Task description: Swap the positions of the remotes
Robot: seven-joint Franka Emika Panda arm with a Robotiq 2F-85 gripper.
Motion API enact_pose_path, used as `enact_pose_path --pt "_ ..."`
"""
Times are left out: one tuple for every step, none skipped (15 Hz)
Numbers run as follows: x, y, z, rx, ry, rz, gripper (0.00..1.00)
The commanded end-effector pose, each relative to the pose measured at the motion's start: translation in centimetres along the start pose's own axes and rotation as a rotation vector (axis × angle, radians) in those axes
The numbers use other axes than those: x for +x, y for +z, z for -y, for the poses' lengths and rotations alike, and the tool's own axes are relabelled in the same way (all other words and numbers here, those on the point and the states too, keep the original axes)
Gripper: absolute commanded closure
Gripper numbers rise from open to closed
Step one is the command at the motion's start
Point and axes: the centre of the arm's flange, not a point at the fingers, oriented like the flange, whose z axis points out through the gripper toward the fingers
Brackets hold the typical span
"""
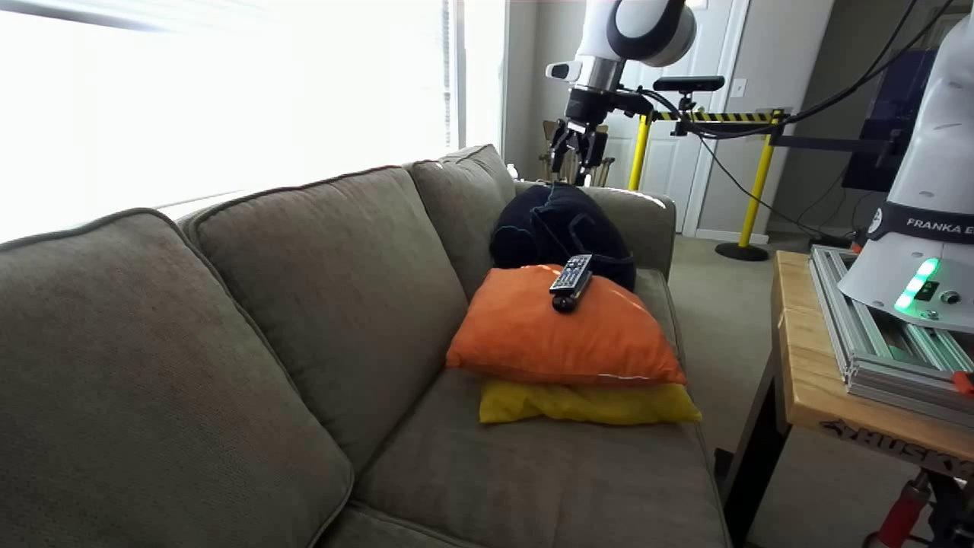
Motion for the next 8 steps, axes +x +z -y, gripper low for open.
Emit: enact_pose_path --pt "0.2 0.9 2.2 -0.064 0.174 0.064 0.00" --pt "-0.2 0.9 2.2 -0.061 0.221 0.088 0.00" --pt "-0.6 0.9 2.1 -0.055 0.271 0.111 0.00" --pt "-1.0 0.8 2.0 -0.049 0.320 0.133 0.00" --pt "-1.1 0.8 1.9 -0.037 0.373 0.152 0.00" --pt "-1.1 0.9 2.0 -0.021 0.423 0.176 0.00" --pt "-1.0 0.9 2.3 -0.006 0.477 0.196 0.00" --pt "-0.8 1.1 2.8 0.026 0.527 0.221 0.00"
